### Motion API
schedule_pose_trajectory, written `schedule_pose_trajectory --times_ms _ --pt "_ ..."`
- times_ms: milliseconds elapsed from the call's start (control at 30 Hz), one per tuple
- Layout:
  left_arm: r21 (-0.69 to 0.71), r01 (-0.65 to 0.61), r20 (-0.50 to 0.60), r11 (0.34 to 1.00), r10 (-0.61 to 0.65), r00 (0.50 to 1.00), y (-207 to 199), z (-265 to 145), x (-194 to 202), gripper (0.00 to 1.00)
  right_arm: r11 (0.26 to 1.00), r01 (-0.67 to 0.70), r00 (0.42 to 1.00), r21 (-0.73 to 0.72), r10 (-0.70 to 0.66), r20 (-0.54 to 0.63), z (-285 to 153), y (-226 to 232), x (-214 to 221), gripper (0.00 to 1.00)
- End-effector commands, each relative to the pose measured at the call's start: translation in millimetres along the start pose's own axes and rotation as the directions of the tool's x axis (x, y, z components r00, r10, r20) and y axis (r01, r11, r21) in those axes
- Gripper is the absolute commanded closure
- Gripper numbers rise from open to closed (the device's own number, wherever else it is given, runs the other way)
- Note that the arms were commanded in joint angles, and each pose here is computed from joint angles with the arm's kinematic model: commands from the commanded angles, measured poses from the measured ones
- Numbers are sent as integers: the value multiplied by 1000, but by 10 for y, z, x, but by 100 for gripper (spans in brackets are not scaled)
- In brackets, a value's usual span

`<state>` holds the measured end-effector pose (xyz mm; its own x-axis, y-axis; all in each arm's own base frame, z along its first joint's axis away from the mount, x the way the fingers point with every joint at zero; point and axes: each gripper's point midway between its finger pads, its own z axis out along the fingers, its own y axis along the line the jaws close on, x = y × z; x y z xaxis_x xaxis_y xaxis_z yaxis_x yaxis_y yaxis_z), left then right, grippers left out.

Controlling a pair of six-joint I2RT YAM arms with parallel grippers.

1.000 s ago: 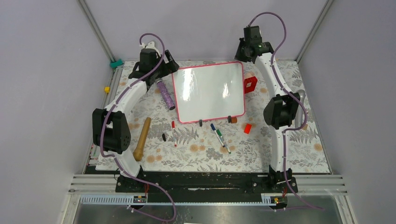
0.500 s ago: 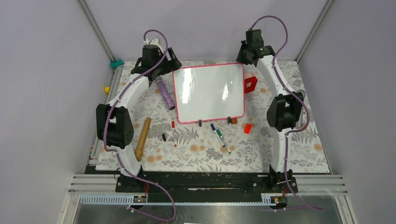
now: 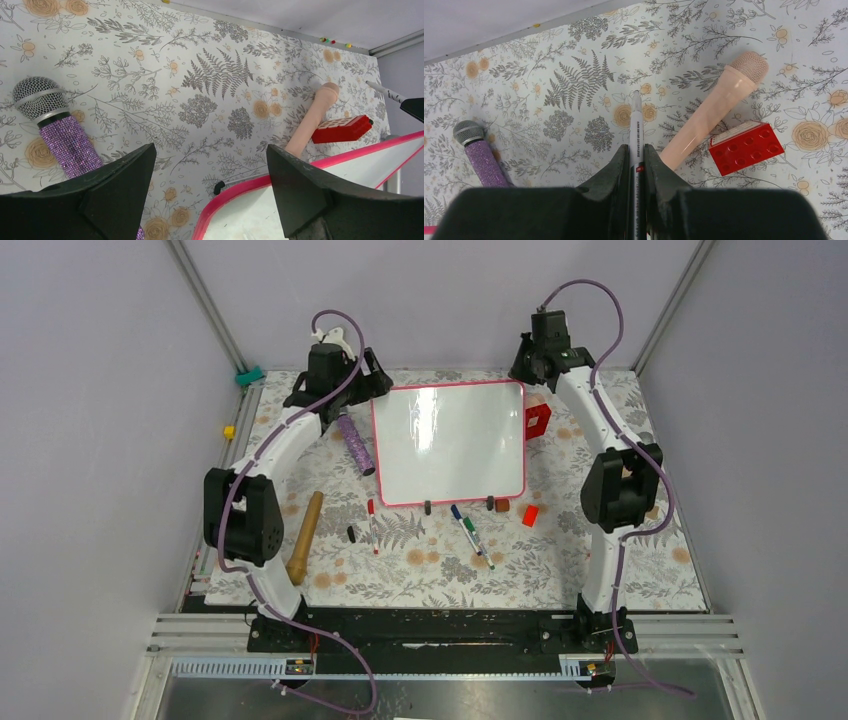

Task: Write a sentence on the whiteboard
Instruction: Move the whiteboard to the center of the board.

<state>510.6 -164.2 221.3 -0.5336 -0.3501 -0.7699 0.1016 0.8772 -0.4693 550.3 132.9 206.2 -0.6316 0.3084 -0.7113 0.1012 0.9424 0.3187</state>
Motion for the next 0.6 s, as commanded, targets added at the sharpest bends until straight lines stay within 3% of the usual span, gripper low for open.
schedule_pose_trajectory --times_ms 0,567 --pt "2 -34 -54 999 34 998 -27 -201 217 18 1000 5 999 -21 -6 -40 -185 65 108 100" --pt "40 19 -42 999 -18 999 -92 -476 472 21 999 14 1000 -37 -14 -3 -352 91 20 100"
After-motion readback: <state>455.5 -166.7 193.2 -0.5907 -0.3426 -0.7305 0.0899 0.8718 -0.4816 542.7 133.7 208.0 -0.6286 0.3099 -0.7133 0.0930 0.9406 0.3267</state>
